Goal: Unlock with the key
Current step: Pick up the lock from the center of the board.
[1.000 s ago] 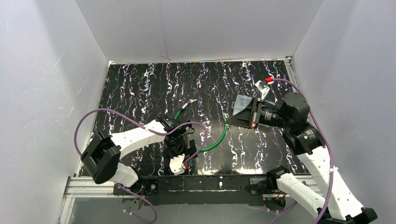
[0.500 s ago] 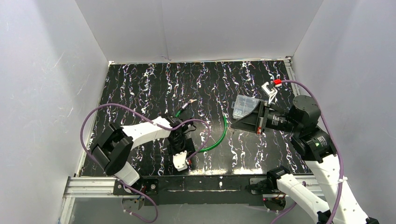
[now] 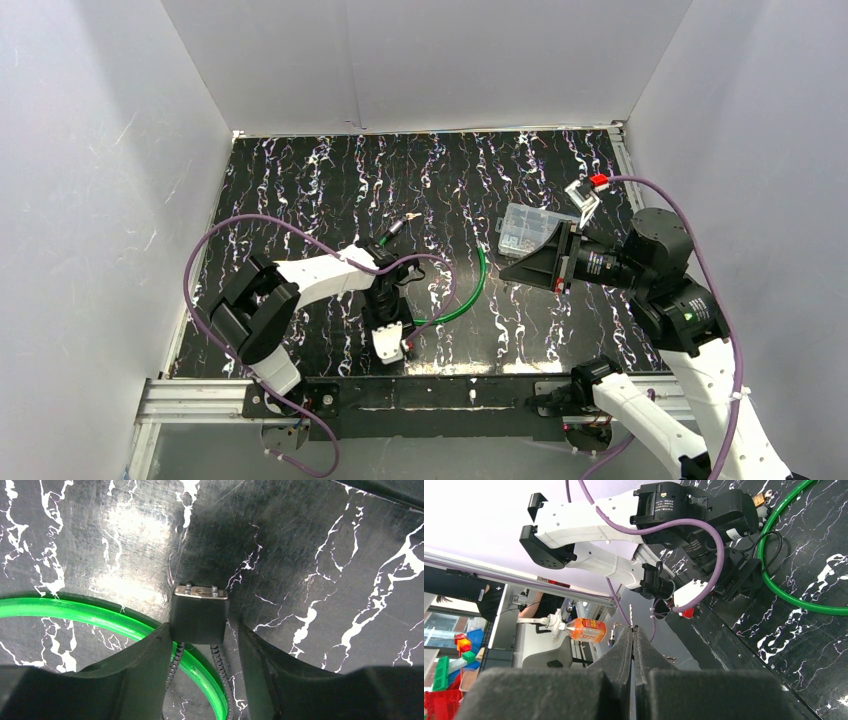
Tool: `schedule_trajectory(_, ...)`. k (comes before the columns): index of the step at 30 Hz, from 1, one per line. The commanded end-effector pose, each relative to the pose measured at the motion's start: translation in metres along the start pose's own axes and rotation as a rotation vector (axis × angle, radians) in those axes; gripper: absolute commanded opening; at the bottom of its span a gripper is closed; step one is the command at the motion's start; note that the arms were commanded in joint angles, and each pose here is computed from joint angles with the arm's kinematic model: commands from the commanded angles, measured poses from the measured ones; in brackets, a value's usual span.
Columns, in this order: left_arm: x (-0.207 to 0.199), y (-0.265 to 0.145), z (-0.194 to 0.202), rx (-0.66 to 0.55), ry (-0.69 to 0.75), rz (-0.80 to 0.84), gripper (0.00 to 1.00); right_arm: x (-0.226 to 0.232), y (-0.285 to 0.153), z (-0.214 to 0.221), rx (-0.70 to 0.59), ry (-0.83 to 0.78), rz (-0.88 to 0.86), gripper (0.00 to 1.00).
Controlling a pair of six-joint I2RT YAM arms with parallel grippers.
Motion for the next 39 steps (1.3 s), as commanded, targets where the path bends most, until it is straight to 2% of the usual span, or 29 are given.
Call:
schedule_trajectory(1,0.005,0.0,-0.001,0.006,0.283,0.032,0.45,0.011,-0.006,-0.001,-0.025,-0.057,-0.025,0.01)
schedule_trajectory(7,0.005,-0.001,-0.006,0.006,0.314,0.003,0.41,0.008,-0.005,-0.001,-0.018,-0.054,-0.021,0.01)
schedule_trajectory(10,0.002,0.0,-0.011,0.002,0.32,-0.007,0.51,0.008,-0.005,-0.001,-0.017,-0.057,-0.019,0.01)
schedule_trajectory(13,-0.001,0.002,-0.013,0.0,0.321,-0.01,0.52,0.007,-0.005,-0.001,-0.014,-0.054,-0.018,0.01)
schedule_trajectory(20,0.0,0.005,-0.013,0.002,0.324,-0.043,0.41,0.007,-0.005,-0.002,-0.007,-0.052,-0.01,0.01)
schedule_trajectory(25,0.004,0.007,-0.014,0.014,0.353,-0.046,0.28,0.006,-0.005,-0.002,-0.007,-0.052,-0.004,0.01)
schedule_trajectory(29,0.012,0.0,-0.013,0.061,0.292,-0.043,0.17,0.007,-0.006,-0.002,-0.005,-0.057,0.001,0.01)
schedule_trajectory(31,0.023,-0.013,-0.008,0.136,0.231,-0.111,0.13,0.008,-0.007,-0.002,-0.001,-0.069,0.008,0.01)
schedule_trajectory(32,0.03,-0.024,-0.006,0.186,0.174,-0.17,0.02,0.007,-0.008,-0.002,0.001,-0.075,0.015,0.01)
schedule_trajectory(36,0.049,-0.091,-0.012,0.368,-0.027,-0.412,0.0,0.01,-0.01,-0.001,0.025,-0.101,0.017,0.01)
schedule_trajectory(39,0.056,-0.164,-0.039,0.459,-0.095,-0.617,0.0,0.017,-0.011,-0.005,0.044,-0.136,0.006,0.01)
Point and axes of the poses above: each gripper's point midway between its finger pads, its own y axis out along the fingers, its own x axis along the line the jaws close on, z = x × y, the point moved 10 cm from there along -y, back along the fingers, and after that the axes turned 12 degrees about y, right-handed, at the moved point
